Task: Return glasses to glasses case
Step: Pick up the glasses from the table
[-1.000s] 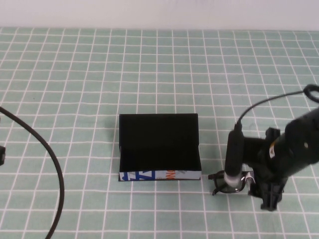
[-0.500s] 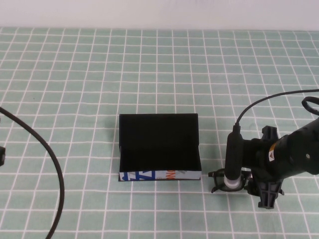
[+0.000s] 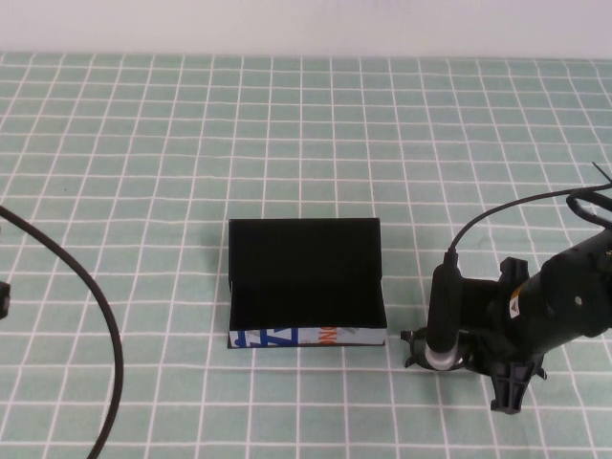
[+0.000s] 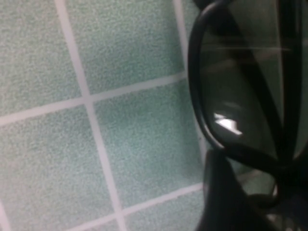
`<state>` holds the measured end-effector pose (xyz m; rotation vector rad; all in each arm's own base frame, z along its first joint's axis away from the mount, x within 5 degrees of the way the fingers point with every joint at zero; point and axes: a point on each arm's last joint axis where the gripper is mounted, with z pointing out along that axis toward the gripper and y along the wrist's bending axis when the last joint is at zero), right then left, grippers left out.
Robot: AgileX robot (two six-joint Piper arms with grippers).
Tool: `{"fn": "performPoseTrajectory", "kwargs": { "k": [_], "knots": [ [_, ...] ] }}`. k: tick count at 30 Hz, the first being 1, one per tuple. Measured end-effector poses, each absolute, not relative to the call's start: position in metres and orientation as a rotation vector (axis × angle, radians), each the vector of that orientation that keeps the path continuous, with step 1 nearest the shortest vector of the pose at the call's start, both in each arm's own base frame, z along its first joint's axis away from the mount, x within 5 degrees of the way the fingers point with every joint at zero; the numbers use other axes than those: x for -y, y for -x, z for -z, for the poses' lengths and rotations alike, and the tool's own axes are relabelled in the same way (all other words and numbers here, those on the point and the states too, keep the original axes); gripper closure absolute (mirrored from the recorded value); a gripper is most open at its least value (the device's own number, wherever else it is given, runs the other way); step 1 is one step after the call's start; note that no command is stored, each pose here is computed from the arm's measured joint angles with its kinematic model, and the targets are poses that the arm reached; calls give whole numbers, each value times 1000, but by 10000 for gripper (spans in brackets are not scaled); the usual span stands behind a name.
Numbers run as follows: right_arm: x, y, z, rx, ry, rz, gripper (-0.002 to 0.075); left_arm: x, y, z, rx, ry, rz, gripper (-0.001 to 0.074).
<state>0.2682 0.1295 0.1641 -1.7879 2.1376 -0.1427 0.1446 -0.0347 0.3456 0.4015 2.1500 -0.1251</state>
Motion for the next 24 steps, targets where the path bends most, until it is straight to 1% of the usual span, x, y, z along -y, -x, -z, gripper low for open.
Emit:
{"fn": "performPoseTrajectory", "kwargs": {
  "k": [4, 9, 17, 24],
  "knots": [
    [-130, -268, -164, -2142, 1788, 140, 458, 35, -145, -346, -2150, -401, 125, 737],
    [-129, -267, -167, -2139, 1786, 141, 465, 35, -145, -346, -2150, -399, 131, 737],
    [-129, -267, -182, -2112, 1762, 153, 470, 35, -144, -346, -2150, -397, 136, 737],
    [-128, -266, -185, -2114, 1760, 151, 487, 35, -144, -346, -2152, -398, 136, 737]
  ]
}}
